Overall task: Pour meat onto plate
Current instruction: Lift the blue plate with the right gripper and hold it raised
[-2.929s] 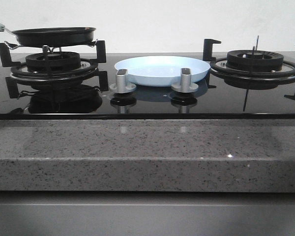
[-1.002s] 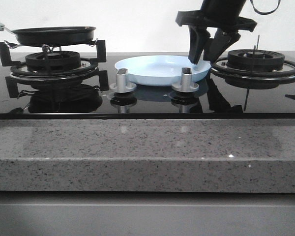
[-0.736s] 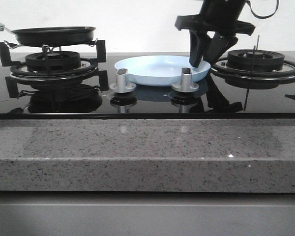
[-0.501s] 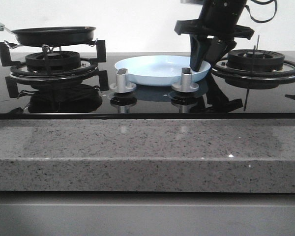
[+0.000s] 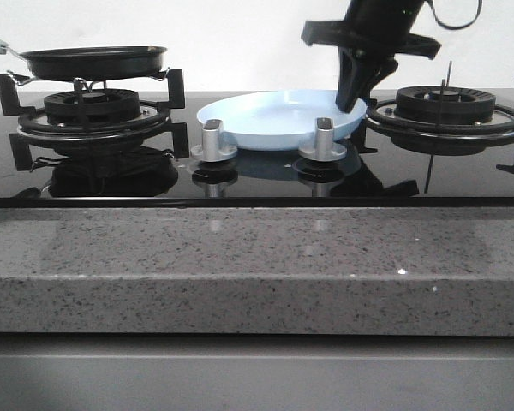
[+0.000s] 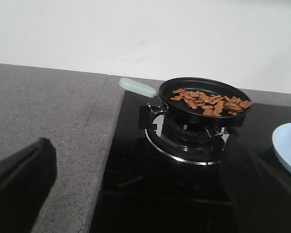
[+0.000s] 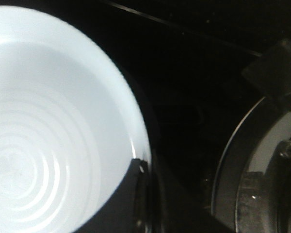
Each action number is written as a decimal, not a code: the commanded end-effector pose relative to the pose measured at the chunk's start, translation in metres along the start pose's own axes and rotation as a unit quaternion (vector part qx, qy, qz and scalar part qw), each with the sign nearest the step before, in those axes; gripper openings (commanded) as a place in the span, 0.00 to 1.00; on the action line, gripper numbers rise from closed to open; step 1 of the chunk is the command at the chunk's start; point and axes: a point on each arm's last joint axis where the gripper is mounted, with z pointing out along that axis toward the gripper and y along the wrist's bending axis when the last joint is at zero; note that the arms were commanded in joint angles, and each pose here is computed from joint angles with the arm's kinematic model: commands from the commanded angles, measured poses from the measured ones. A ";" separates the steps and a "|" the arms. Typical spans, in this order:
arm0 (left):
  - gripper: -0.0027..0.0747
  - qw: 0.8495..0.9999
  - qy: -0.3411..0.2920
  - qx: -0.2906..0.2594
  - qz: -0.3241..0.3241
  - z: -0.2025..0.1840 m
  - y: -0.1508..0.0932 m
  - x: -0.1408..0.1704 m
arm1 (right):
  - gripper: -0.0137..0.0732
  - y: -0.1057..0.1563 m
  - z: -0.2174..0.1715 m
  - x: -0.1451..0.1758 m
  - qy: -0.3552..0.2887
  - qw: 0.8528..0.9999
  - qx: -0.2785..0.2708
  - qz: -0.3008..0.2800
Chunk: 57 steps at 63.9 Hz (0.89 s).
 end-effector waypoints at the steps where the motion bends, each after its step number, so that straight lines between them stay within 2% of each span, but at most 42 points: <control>1: 0.90 0.998 -0.057 0.002 -0.008 -0.002 -0.001 -0.020 | 0.08 0.006 -0.053 -0.014 -0.059 0.998 0.007 -0.022; 15: 0.90 0.998 -0.057 0.002 -0.008 -0.002 -0.001 -0.020 | 0.08 0.013 -0.093 -0.012 -0.050 0.998 0.004 -0.024; 25: 0.90 0.998 -0.057 0.002 -0.008 -0.002 -0.001 -0.020 | 0.08 0.017 -0.116 -0.011 -0.072 0.997 0.003 -0.028; 32: 0.90 0.998 -0.057 0.002 -0.008 -0.002 -0.001 -0.020 | 0.08 0.024 -0.132 -0.006 -0.080 0.996 -0.022 -0.025; 40: 0.90 0.998 -0.057 0.002 -0.008 -0.002 -0.001 -0.020 | 0.08 0.037 -0.137 0.009 -0.073 0.995 -0.057 -0.033; 57: 0.90 0.998 -0.057 0.002 -0.008 -0.002 -0.001 -0.020 | 0.08 0.057 -0.133 0.058 -0.110 0.991 -0.063 -0.032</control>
